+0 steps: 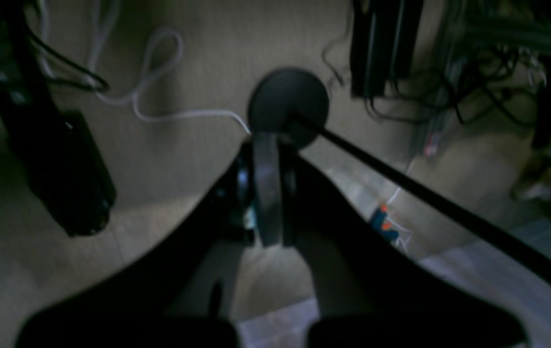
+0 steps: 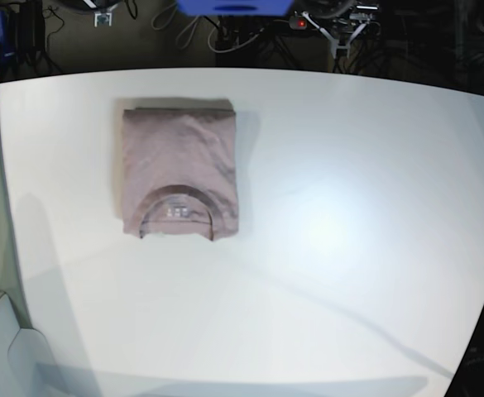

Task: Layout the t-shirt on the table in an organized manner, then fold the t-shirt properly

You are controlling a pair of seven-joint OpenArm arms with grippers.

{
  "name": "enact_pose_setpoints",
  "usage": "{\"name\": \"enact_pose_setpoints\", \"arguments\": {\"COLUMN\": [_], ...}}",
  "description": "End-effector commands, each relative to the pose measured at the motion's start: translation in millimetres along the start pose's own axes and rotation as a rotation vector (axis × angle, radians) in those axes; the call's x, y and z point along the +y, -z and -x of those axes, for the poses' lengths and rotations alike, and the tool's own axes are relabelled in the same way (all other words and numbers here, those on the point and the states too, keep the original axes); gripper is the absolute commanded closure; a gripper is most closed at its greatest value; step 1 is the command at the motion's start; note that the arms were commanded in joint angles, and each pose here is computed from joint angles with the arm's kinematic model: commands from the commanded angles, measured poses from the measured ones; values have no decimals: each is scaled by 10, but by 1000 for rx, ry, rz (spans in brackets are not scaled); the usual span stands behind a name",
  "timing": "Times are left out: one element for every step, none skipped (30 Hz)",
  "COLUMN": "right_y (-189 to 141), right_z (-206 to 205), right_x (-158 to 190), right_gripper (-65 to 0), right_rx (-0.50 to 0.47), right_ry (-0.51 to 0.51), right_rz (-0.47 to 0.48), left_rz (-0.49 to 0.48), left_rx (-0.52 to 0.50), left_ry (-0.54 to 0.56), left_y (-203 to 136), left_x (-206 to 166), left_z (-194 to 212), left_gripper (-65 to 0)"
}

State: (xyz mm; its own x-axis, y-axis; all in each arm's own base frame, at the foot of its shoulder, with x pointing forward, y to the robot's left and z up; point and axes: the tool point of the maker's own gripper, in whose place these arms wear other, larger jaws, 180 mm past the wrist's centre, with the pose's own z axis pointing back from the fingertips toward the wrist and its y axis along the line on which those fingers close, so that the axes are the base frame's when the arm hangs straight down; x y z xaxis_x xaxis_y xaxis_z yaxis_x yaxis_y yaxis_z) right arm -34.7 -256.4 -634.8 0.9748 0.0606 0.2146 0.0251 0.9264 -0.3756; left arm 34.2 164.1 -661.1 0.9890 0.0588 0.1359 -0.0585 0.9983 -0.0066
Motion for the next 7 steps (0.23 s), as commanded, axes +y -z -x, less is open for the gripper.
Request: {"name": "enact_pose_setpoints", "arguments": {"right_y": [-23,-23,-23,-23,-22,-21,-18], "right_z": [99,99,99,99,93,90,74], "right_x": [-71,-71,-71,-71,-61,-51,-41], "right_gripper": [0,0,0,0,0,0,0], "right_rx": [15,15,15,15,15,17,16], "right_ry": [-9,-9,-9,-9,-8,-6,-5], "right_rz": [23,23,23,23,21,20,19], "left_rz": [-12,-13,-13,-13,-12,-13,-13], "left_rx": [-13,-13,-11,-8,-5,-1,-4], "left_ry": [-4,-7,-18,-34,-36,-41,-39], "left_y": [-3,-3,-3,-3,-4,-6,-6], "left_x": [48,49,50,51,47,48,48], "left_z": [-22,-23,-16,-10,6,28,23], "left_gripper": [-1,-1,-1,-1,-1,-1,-2]}}
